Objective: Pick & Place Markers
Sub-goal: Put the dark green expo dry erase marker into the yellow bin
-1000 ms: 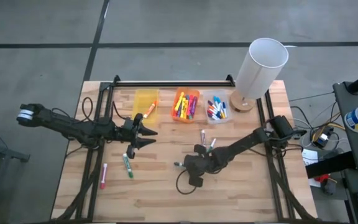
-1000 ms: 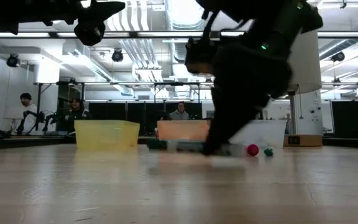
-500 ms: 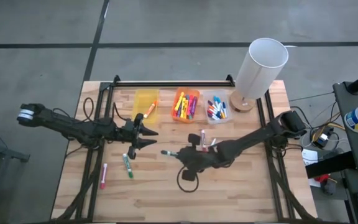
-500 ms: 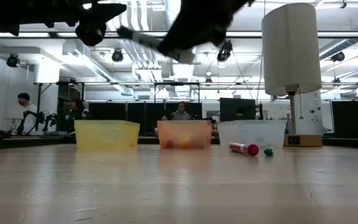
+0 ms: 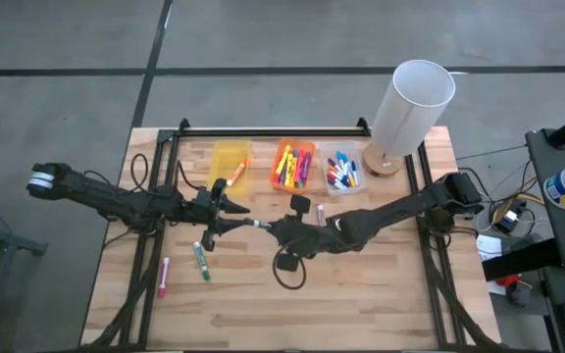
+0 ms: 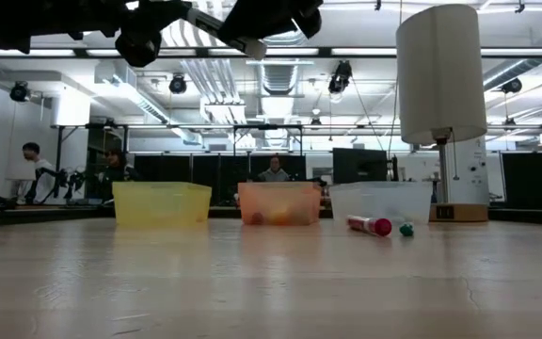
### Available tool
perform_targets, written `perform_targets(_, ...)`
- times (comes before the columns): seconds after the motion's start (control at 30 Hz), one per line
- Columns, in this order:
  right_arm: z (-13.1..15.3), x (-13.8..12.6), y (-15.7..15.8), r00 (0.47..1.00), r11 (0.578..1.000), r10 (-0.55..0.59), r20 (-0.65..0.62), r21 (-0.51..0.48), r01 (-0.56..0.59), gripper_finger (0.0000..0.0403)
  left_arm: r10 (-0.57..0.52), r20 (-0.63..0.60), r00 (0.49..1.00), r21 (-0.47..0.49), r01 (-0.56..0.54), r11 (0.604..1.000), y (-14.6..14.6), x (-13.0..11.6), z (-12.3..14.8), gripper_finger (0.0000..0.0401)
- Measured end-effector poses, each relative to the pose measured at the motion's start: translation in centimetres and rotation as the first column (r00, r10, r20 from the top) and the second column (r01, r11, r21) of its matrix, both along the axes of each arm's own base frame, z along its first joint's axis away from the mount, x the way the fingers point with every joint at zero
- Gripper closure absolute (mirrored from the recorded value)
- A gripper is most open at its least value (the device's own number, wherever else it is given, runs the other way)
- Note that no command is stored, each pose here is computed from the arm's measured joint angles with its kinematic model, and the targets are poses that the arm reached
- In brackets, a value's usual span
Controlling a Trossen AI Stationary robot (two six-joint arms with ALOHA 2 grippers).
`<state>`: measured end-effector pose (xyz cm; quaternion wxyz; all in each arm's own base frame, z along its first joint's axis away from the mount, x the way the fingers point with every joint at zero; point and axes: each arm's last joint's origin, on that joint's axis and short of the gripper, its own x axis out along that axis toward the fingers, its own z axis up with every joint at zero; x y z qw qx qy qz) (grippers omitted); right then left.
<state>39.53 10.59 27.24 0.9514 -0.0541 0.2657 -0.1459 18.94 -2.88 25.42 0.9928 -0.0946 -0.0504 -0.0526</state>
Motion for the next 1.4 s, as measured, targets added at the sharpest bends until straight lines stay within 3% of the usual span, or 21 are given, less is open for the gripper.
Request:
perform_targets(0.23, 1.5, 0.6, -0.3, 0.997, 1.000, 0.003, 0.077, -0.029, -0.001, 0.0350, -0.005, 0.001, 1.000, -0.027, 0.005, 1.000, 0.0, 0.1, 0.0, 0.0259)
perform_targets(0.77, 1.7, 1.2, -1.7, 0.994, 1.000, -0.008, 0.110, 0.031, 0.005, 0.0350, -0.003, 0.032, 0.999, -0.086, 0.005, 0.996, 0.0, 0.1, 0.3, 0.0261)
perform_targets(0.9, 1.7, 1.2, -1.9, 0.994, 0.999, -0.010, 0.109, 0.038, 0.006, 0.0349, -0.004, 0.022, 1.000, -0.101, 0.006, 0.995, 0.0, 0.4, 0.1, 0.0281)
perform_targets(1.1, 1.7, 1.3, -2.0, 0.993, 0.998, -0.028, 0.117, 0.050, 0.022, 0.0335, 0.041, 0.025, 0.999, -0.116, -0.038, 0.993, 0.1, 0.5, 0.1, 0.0344)
perform_targets(1.4, 1.0, 0.9, -2.3, 0.997, 0.998, -0.062, 0.045, 0.023, 0.061, 0.0280, 0.143, 0.018, 0.990, -0.139, -0.139, 0.981, 0.4, 0.5, 0.0, 0.0346)
